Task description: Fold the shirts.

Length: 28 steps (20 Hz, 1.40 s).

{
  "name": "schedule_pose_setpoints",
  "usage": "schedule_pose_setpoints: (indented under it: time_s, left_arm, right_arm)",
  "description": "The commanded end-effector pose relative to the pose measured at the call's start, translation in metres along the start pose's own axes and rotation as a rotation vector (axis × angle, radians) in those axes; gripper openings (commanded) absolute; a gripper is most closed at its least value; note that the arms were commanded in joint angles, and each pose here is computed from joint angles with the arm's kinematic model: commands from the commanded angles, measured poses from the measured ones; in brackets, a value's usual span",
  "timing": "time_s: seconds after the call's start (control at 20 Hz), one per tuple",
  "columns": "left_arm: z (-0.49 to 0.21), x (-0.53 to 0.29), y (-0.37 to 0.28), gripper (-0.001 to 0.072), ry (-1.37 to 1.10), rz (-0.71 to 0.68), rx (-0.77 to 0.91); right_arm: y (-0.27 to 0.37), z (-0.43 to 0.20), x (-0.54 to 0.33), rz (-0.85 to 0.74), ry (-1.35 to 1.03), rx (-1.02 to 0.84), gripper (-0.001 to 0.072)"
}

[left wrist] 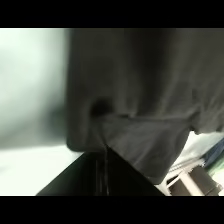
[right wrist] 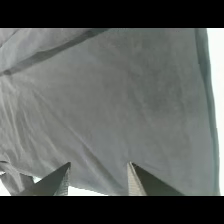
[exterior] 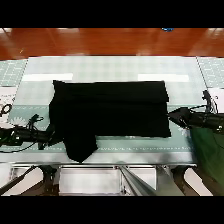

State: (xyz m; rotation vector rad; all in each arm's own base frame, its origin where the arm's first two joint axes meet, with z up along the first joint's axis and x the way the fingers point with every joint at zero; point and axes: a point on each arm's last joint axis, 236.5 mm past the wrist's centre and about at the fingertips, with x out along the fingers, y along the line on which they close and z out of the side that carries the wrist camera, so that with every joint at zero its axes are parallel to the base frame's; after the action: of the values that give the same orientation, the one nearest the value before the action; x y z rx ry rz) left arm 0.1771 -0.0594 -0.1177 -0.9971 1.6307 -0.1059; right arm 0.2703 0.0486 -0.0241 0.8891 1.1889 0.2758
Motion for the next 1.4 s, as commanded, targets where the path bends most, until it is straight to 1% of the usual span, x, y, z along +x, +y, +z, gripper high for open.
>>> schedule_pose_setpoints:
  time_s: [0.0, 0.1, 0.25, 0.3, 0.45, 0.75, 1.1, 1.35]
  left_arm:
    - [-0.001, 0.004, -0.007, 0.0018, 0.014, -0.005, 0.088]
    - [-0.004, 0.0, -0.011, 0.0018, 0.033, -0.019, 0.113]
    - [0.002, -0.001, -0.017, 0.0019, 0.008, -0.038, 0.108]
    - [0.004, -0.001, -0.019, 0.0018, -0.002, -0.046, 0.104]
    - [0.006, -0.001, -0.024, 0.0018, -0.013, -0.065, 0.096]
    - [0.01, -0.001, -0.023, 0.0018, -0.029, -0.059, 0.096]
    - [0.01, -0.001, -0.023, 0.0018, -0.029, -0.059, 0.096]
    - [0.01, -0.001, -0.023, 0.0019, -0.029, -0.059, 0.096]
  right_arm:
    - [-0.011, 0.004, -0.008, -0.032, -0.012, 0.013, 0.0413]
    - [-0.042, -0.002, -0.025, -0.13, 0.011, 0.07, 0.0413]
    - [-0.096, -0.039, -0.042, -0.336, 0.119, 0.215, 0.0413]
    - [-0.1, -0.048, -0.038, -0.341, 0.138, 0.24, 0.0413]
    - [-0.101, -0.054, -0.024, -0.303, 0.124, 0.272, 0.0412]
    - [-0.105, -0.055, -0.012, -0.27, 0.16, 0.309, 0.0413]
    - [-0.086, -0.041, 0.018, -0.071, 0.174, 0.361, 0.0412]
    - [-0.09, -0.033, 0.022, -0.068, 0.144, 0.364, 0.0412]
